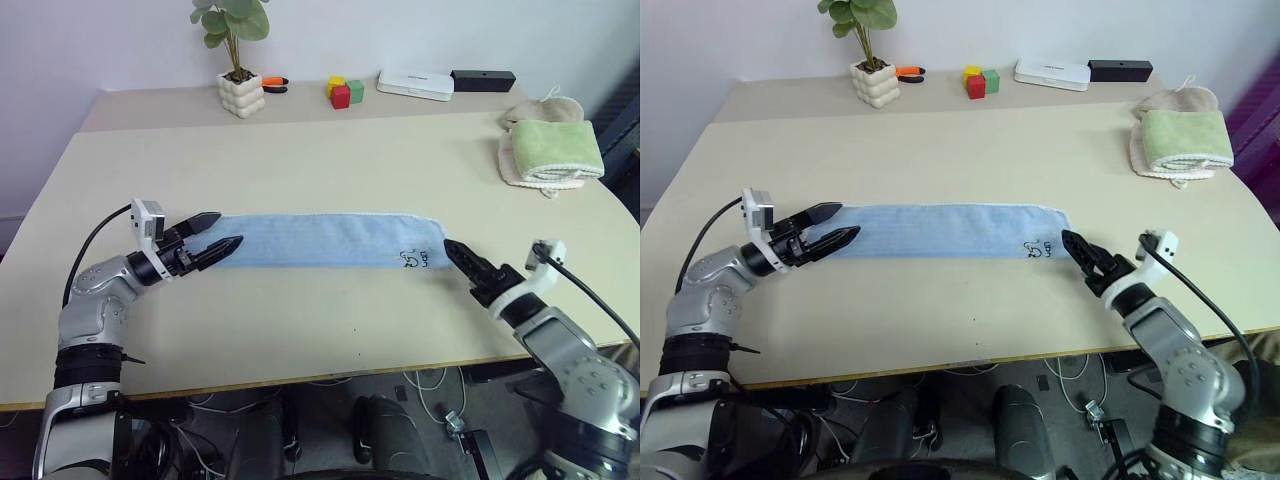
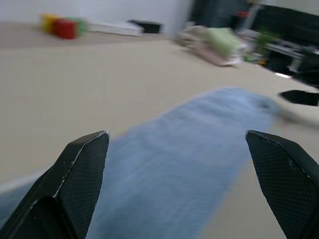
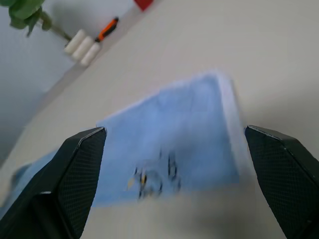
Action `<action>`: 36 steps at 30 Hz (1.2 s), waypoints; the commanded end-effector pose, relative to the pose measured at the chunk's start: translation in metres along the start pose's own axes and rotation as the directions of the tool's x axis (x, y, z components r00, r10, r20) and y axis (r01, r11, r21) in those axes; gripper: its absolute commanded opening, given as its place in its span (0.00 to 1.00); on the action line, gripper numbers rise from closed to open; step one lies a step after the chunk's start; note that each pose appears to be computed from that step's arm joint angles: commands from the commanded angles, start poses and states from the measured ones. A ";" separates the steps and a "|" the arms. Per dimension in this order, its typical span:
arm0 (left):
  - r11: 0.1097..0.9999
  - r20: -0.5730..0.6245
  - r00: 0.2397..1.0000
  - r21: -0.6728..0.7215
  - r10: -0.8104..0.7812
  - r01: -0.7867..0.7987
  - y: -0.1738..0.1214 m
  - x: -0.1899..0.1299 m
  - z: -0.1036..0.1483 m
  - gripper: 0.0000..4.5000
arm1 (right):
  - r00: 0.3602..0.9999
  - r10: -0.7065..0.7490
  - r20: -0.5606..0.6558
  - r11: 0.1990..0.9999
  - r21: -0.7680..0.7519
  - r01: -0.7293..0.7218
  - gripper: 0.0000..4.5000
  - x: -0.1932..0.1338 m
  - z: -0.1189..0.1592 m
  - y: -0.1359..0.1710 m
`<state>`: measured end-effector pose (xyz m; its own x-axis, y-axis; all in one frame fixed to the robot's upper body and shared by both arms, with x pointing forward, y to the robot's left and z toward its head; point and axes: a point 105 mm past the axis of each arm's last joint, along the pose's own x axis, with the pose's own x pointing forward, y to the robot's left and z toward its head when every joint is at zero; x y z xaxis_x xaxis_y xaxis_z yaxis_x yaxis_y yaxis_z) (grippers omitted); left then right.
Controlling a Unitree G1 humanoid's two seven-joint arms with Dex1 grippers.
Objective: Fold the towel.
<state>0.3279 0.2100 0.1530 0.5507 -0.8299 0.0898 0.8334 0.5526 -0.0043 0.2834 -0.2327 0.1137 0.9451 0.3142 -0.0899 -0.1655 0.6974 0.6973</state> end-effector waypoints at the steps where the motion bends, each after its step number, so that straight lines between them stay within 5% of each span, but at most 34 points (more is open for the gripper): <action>1: 0.987 -0.001 0.990 0.081 -0.139 0.138 -0.015 0.005 0.020 0.99 | 1.000 0.027 0.002 0.996 0.088 -0.027 1.00 -0.009 0.002 0.013; 11: 0.978 -0.005 0.981 0.069 -0.196 0.196 -0.015 0.018 0.026 0.99 | 1.000 -0.002 -0.012 0.961 0.278 0.005 1.00 0.009 -0.017 0.014; 18: 0.981 -0.011 0.984 0.080 -0.175 0.176 -0.018 0.013 0.026 0.99 | 0.994 -0.105 -0.035 0.957 0.268 0.110 1.00 0.028 -0.021 -0.004; 21: 0.982 -0.012 0.986 0.085 -0.166 0.166 -0.019 0.012 0.026 1.00 | 0.992 -0.122 -0.019 0.951 0.283 0.122 0.82 0.039 -0.018 -0.005; 28: 0.986 -0.008 0.990 0.090 -0.142 0.142 -0.023 0.009 0.027 1.00 | 0.977 -0.212 0.013 0.935 0.294 0.199 0.04 0.055 -0.011 -0.016; 36: 0.989 -0.002 0.994 0.095 -0.110 0.109 -0.019 0.006 0.027 1.00 | 0.953 -0.283 0.106 0.937 0.243 0.251 0.01 0.054 0.018 -0.024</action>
<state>0.3151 0.1921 0.1678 0.4480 -0.8920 0.0600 0.8905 0.4512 0.0590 0.3468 -0.2264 0.1037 0.9748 0.0965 -0.2009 0.1144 0.5572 0.8225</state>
